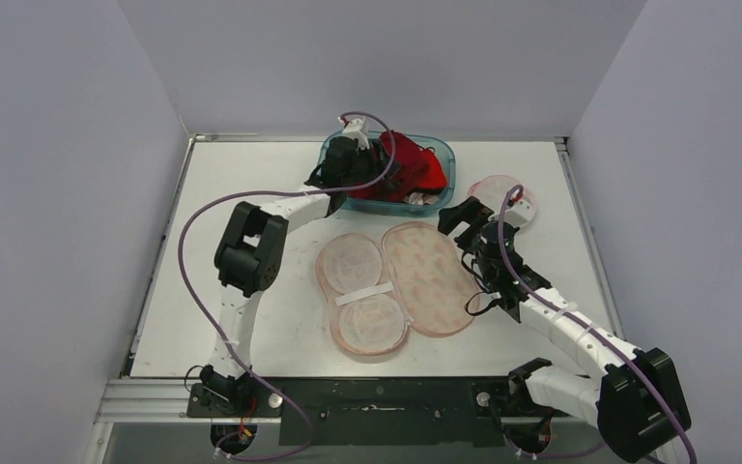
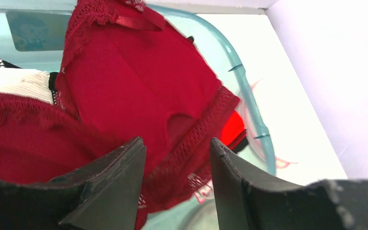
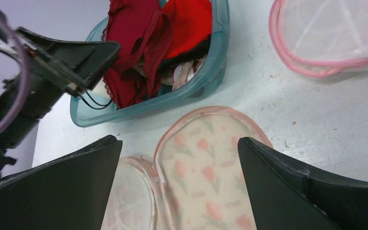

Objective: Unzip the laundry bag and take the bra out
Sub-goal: Adjust the bra in the bin, then close the laundry bag at the center of the board.

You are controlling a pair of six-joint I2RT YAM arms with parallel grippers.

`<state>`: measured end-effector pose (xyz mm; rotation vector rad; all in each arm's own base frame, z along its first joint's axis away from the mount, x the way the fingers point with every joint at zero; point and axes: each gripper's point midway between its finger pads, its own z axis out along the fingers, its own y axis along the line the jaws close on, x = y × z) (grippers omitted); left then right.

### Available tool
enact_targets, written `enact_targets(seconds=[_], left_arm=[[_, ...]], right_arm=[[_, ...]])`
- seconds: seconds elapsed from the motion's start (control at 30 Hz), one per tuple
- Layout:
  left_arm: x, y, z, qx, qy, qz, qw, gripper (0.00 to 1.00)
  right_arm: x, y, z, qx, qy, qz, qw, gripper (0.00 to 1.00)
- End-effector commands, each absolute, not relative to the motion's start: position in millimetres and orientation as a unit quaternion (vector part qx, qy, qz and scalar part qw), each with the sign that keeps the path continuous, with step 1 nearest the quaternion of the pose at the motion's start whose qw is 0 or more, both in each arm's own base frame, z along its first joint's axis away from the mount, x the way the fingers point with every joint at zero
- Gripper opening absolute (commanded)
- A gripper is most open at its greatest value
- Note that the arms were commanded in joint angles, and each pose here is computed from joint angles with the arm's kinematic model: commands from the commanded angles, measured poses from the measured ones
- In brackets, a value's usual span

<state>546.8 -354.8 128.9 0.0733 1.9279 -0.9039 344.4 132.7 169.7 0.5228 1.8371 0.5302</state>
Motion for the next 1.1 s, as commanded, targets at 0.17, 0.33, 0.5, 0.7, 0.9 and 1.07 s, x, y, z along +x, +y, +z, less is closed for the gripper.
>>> enact_targets(seconds=[0.17,0.33,0.5,0.7,0.9,1.07], left_arm=[[481,-312,269,0.021,0.726,-0.372,0.578,0.69],[410,-294,263,0.004,0.75,-0.328,0.574,0.71],[342,-282,225,-0.027,0.786,-0.296,0.542,0.71],[281,-271,193,-0.039,0.79,-0.305,0.53,0.7],[251,-268,173,-0.047,0.803,-0.32,0.5,0.68],[240,-270,168,-0.062,0.805,-0.341,0.482,0.68]], right_arm=[[334,100,155,0.233,0.794,0.175,0.534,1.0],[315,84,132,0.231,0.809,0.143,0.521,1.0],[294,74,100,0.235,0.833,0.117,0.486,0.98],[271,74,53,0.254,0.858,0.125,0.429,0.92],[256,67,28,0.288,0.862,0.114,0.402,0.89],[242,59,7,0.295,0.873,0.082,0.38,0.87]])
